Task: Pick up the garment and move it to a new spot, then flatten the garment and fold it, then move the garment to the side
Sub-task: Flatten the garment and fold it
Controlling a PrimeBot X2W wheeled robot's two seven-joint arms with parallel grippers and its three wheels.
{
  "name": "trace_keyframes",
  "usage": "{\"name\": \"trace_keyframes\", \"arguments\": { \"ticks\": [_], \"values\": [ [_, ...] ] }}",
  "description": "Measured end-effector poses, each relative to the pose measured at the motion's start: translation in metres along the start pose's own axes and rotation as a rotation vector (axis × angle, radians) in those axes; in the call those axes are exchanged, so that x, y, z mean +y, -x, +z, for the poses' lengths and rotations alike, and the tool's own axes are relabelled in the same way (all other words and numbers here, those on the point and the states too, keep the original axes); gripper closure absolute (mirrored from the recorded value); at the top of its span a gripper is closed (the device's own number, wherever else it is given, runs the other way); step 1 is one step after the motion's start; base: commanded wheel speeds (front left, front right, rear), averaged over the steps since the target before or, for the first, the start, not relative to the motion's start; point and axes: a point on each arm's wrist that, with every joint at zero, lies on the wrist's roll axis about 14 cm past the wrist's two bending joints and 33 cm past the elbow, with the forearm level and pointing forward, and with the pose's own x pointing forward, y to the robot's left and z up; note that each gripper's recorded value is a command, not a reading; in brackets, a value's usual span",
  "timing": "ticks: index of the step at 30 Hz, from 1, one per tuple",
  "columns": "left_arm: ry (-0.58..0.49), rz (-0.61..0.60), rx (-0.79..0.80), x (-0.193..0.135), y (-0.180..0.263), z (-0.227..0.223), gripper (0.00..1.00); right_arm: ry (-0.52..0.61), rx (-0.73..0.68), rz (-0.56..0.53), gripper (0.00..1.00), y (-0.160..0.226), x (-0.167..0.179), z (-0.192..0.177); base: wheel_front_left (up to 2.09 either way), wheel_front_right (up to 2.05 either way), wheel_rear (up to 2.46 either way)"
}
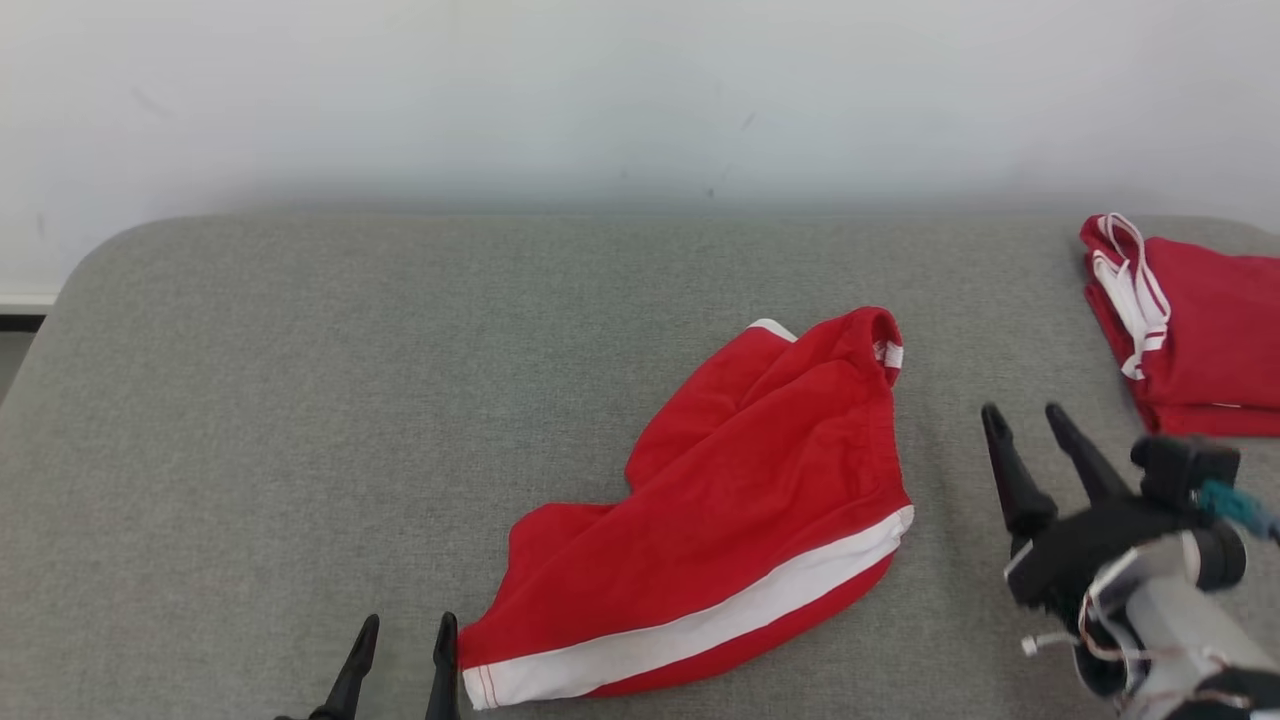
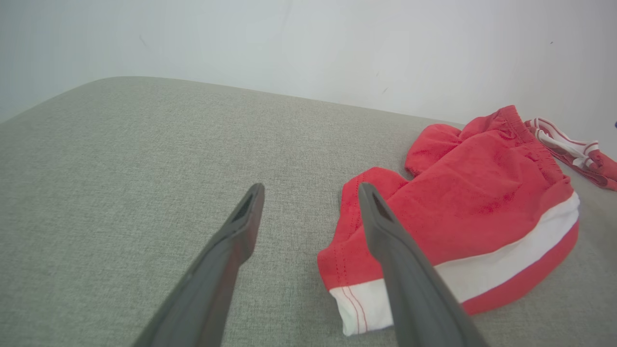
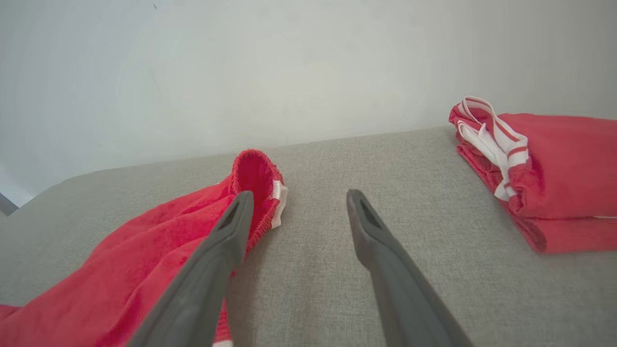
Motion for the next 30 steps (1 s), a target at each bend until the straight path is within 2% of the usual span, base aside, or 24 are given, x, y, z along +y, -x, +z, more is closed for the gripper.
{"name": "trace_keyframes", "arguments": {
  "ticks": [10, 19, 25, 30],
  "values": [
    [-0.012, -0.027, 0.098, -0.004, 0.015, -0.031, 0.00, -0.009, 0.067, 0.001, 0.00, 0.054, 0.004, -0.047, 0.00, 0.00, 0.00],
    [-0.013, -0.018, 0.192, -0.001, 0.028, -0.058, 0.00, 0.021, 0.116, 0.079, 0.00, 0.059, 0.029, -0.063, 0.00, 0.00, 0.00],
    [-0.021, -0.076, 0.209, -0.012, 0.014, -0.062, 0.00, 0.115, 0.184, 0.162, 0.00, 0.050, 0.038, -0.069, 0.00, 0.00, 0.00],
    [-0.023, -0.108, 0.231, -0.016, 0.003, -0.066, 0.00, 0.177, 0.235, 0.191, 0.00, 0.036, 0.033, -0.072, 0.00, 0.00, 0.00]
  ]
}}
